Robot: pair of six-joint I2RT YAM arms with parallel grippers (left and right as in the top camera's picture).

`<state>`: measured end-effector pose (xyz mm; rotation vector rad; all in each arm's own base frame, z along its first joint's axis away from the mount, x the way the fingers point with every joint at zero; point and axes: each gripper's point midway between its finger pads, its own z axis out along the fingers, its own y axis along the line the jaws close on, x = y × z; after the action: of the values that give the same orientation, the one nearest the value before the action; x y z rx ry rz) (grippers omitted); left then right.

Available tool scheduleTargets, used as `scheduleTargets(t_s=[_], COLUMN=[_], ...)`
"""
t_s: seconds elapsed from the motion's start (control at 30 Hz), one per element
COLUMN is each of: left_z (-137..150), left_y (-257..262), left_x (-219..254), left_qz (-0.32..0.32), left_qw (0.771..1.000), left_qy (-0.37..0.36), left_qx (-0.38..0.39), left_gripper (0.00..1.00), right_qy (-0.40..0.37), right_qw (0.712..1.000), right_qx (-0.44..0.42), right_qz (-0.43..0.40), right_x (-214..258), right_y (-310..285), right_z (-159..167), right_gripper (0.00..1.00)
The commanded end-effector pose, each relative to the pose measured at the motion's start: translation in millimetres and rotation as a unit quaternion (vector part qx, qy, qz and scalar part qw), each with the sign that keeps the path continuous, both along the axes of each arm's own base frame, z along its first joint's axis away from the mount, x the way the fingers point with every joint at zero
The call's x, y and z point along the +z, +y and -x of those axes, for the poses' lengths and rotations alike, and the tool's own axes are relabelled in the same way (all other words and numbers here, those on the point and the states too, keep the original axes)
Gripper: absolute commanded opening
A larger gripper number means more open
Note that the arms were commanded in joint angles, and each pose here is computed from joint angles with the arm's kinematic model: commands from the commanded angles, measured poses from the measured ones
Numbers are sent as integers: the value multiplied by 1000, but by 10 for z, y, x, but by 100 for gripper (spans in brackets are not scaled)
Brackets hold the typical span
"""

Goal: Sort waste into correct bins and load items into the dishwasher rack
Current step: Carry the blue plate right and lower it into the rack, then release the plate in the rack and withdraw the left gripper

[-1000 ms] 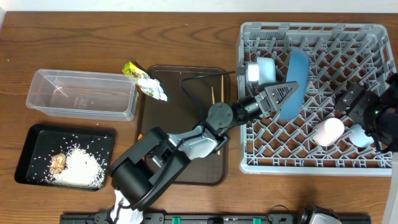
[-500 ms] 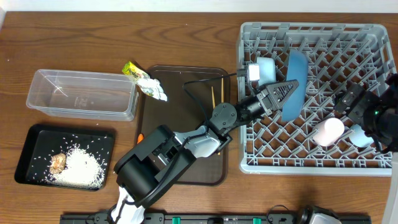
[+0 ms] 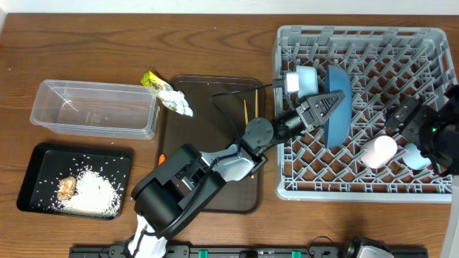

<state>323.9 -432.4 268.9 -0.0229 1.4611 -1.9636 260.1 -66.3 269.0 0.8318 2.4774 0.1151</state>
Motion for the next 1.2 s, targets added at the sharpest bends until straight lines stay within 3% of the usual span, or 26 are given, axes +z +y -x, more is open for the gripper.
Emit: scheduleTargets(t_s=[0.0,0.23,0.57,0.73,0.87,1.0,1.07,1.17], left_z=[-119,-247,-380,-510,-628,-718,-727,-740], left_y=[73,192,336,488,657,795,819,833], left_x=[183,167,131,125,135,149,155,147], left_qz=[16,3,-18,-25,-33,-49,-63,-93], left_qw=[1000,999,998,997,996,995,994,991], left_qy=[-16,-34,-56,-64,-73,-77,-85,-92], left_qx=[17,23,22,27,29,31,31,36], left_gripper=[17,29,33,42,57,61,70,71], right_qy=[3,6,9,10,10,10,10,10], right_qw=[1000,1000,1000,1000,1000,1000,1000,1000], right_qx=[-2,-4,-5,-5,-5,-5,-5,-5], right_qz=[9,12,12,12,12,12,12,12], right_x=[2,-3,-10,-12,-12,-12,-13,-13], right_y=[-50,-59,-62,-61,-61,-61,-61,-60], right_z=[20,30,43,47,46,46,48,49], right_gripper=[99,99,99,99,99,99,99,99])
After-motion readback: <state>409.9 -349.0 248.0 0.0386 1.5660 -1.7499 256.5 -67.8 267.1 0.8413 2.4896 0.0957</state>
